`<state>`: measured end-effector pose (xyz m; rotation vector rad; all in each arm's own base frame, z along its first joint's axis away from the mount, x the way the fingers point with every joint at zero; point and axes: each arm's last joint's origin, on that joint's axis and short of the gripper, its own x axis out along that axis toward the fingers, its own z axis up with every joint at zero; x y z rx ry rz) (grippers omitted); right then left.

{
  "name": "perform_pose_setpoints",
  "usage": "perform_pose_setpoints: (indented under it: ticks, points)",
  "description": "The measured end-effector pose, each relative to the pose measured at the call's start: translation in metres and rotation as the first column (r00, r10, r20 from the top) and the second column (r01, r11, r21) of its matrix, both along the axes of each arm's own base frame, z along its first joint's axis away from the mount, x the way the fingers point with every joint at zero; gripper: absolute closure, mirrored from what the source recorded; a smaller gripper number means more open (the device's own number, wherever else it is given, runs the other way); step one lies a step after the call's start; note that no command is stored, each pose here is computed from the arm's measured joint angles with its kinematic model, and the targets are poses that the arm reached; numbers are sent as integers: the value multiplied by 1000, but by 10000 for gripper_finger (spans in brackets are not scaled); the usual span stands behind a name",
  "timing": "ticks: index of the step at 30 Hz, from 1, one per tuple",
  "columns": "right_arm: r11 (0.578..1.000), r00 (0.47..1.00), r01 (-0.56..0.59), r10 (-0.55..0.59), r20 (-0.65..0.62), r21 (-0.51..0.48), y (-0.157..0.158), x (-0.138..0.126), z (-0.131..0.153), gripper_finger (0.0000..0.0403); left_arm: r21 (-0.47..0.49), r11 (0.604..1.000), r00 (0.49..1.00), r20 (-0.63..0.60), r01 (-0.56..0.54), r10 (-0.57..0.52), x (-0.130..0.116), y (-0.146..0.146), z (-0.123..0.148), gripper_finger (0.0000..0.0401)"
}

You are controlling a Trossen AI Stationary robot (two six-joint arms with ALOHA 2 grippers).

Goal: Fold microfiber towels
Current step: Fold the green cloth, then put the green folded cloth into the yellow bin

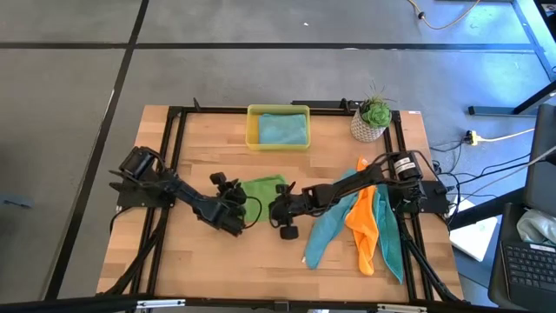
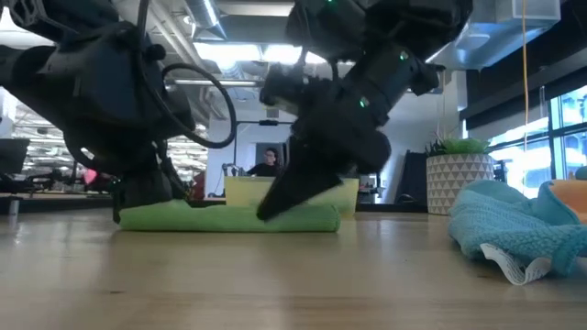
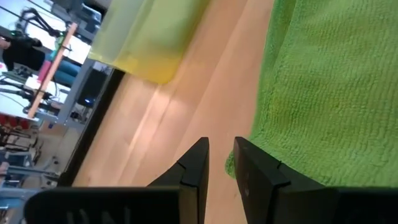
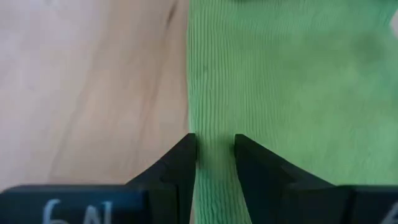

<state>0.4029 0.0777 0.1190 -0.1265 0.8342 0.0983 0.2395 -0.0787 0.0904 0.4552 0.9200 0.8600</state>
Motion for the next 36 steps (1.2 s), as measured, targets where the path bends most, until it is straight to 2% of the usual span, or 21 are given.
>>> perform_pose_setpoints:
  ticks: [7,12,15,20,22,25,30,33,36]
  points:
    - [1000,999,-1,1,-40,-9,-1,-3,-3,289,-91,996,986,-164,18,-33,-23,-9,17,335]
    - [999,999,-25,24,-39,-30,-1,-3,-3,289,-172,980,990,-81,97,-112,-28,-27,34,335]
    - [998,999,-27,26,-19,-59,0,2,3,289,-233,959,986,10,162,-164,-29,-41,45,335]
    - [992,996,-77,82,44,-103,8,15,23,289,-280,913,953,145,296,-265,-29,-67,54,335]
    - [989,992,-100,107,66,-111,15,18,30,283,-283,902,944,159,325,-290,-32,-74,55,335]
    - [982,987,-135,145,68,-133,25,20,35,255,-284,896,937,171,342,-304,-36,-79,54,335]
    - [965,992,-117,104,-66,-233,28,19,19,178,-299,892,936,199,340,-290,-41,-83,53,335]
    - [975,997,-62,51,-57,-215,24,25,18,141,-305,887,933,205,347,-294,-44,-86,53,335]
    - [981,998,-23,13,-55,-194,18,29,18,126,-309,880,929,202,362,-311,-47,-89,53,335]
